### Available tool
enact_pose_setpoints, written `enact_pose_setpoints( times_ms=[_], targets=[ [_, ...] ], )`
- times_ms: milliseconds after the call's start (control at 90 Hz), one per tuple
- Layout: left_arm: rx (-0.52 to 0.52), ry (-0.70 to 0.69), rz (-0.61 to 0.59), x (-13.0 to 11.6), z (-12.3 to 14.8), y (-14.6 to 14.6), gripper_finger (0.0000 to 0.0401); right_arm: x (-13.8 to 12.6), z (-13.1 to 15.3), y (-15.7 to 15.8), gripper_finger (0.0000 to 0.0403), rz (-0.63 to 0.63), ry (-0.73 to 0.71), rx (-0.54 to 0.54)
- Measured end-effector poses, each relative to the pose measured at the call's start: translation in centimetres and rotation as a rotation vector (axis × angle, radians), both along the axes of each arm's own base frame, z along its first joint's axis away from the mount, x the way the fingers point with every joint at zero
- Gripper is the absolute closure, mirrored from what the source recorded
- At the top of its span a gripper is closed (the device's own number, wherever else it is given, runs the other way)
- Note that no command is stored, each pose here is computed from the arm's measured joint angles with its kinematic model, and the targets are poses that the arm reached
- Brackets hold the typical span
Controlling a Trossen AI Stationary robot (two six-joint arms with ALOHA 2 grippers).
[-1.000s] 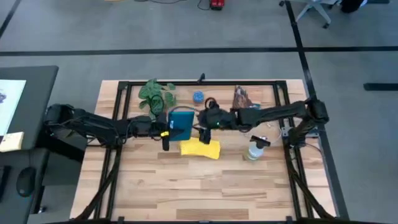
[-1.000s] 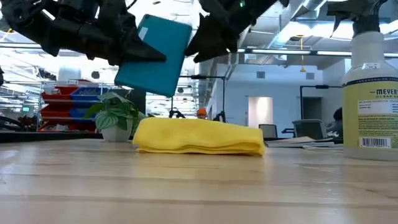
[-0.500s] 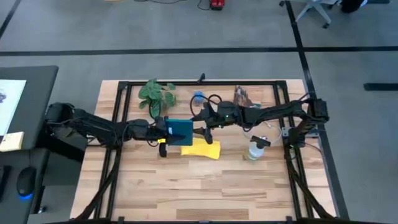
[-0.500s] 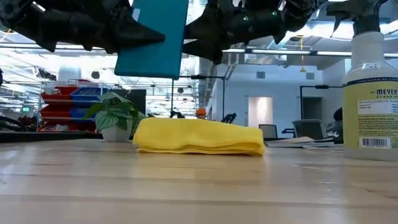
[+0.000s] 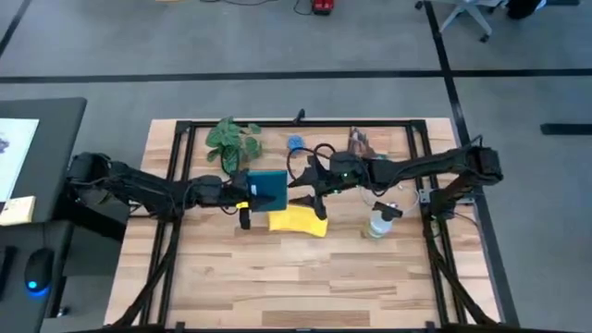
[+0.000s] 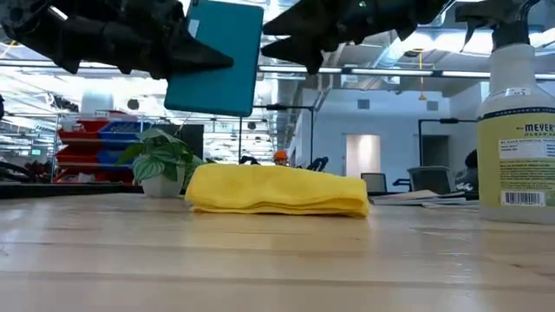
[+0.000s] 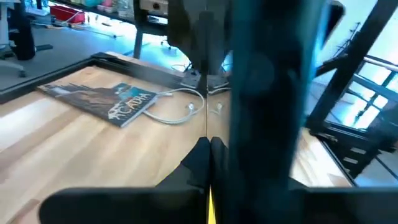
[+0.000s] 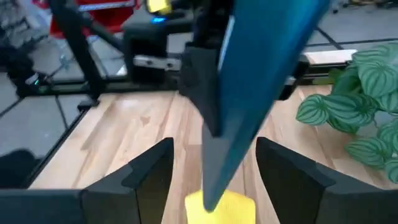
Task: Apply microfiber cloth
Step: Wipe the back of the blue tablet using the yellow microfiber cloth
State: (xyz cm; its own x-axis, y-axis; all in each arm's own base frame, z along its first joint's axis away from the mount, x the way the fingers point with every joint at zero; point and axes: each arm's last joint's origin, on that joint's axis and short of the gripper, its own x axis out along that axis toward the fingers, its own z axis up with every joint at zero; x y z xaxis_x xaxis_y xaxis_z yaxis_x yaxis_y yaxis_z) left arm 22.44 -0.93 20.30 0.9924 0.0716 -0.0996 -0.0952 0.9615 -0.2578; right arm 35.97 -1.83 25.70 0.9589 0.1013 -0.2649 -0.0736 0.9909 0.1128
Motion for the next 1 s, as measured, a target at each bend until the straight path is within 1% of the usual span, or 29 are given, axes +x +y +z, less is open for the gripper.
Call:
enact_pose_setpoints(
  times_ms=[78,189,278,356,411,489,533,667,811,911,1000],
  targets=[
    [0.001,0.001,-0.008,0.0,0.0,0.0,0.0390,0.9,-0.7,-0.1,0.0188,0.002,-0.056,0.011],
    [0.001,0.001,-0.004,0.0,0.0,0.0,0.0390,1.9,-0.8,0.1,0.0191,0.025,-0.174,0.031],
    [0.001,0.001,-0.011,0.0,0.0,-0.1,0.0390,2.3,-1.1,0.2,0.0211,0.030,-0.201,0.048],
    [0.001,0.003,-0.013,0.0,0.0,-0.1,0.0390,2.4,-1.3,0.1,0.0250,0.026,-0.201,0.050],
    [0.002,0.003,-0.012,0.0,0.0,0.0,0.0390,2.4,-1.4,0.1,0.0292,0.022,-0.201,0.051],
    [0.002,0.003,-0.013,0.0,0.0,-0.1,0.0390,2.4,-1.4,0.0,0.0364,0.014,-0.198,0.053],
    [0.013,0.009,-0.013,0.0,-0.1,0.0,0.0389,2.4,-1.4,0.1,0.0383,0.009,-0.193,0.058],
    [0.021,0.020,-0.012,0.0,-0.2,0.0,0.0372,2.4,-1.7,-0.1,0.0388,-0.025,-0.149,0.072],
    [0.025,0.020,-0.015,-0.2,-0.1,0.0,0.0334,2.2,-2.4,-0.3,0.0391,-0.032,-0.070,0.075],
    [0.022,0.007,-0.037,-0.3,0.3,-0.1,0.0309,2.1,-2.5,-0.3,0.0391,-0.031,-0.048,0.077],
    [0.023,0.000,-0.039,-0.7,0.6,-0.1,0.0296,2.1,-2.5,-0.3,0.0391,-0.030,-0.045,0.077]
  ],
)
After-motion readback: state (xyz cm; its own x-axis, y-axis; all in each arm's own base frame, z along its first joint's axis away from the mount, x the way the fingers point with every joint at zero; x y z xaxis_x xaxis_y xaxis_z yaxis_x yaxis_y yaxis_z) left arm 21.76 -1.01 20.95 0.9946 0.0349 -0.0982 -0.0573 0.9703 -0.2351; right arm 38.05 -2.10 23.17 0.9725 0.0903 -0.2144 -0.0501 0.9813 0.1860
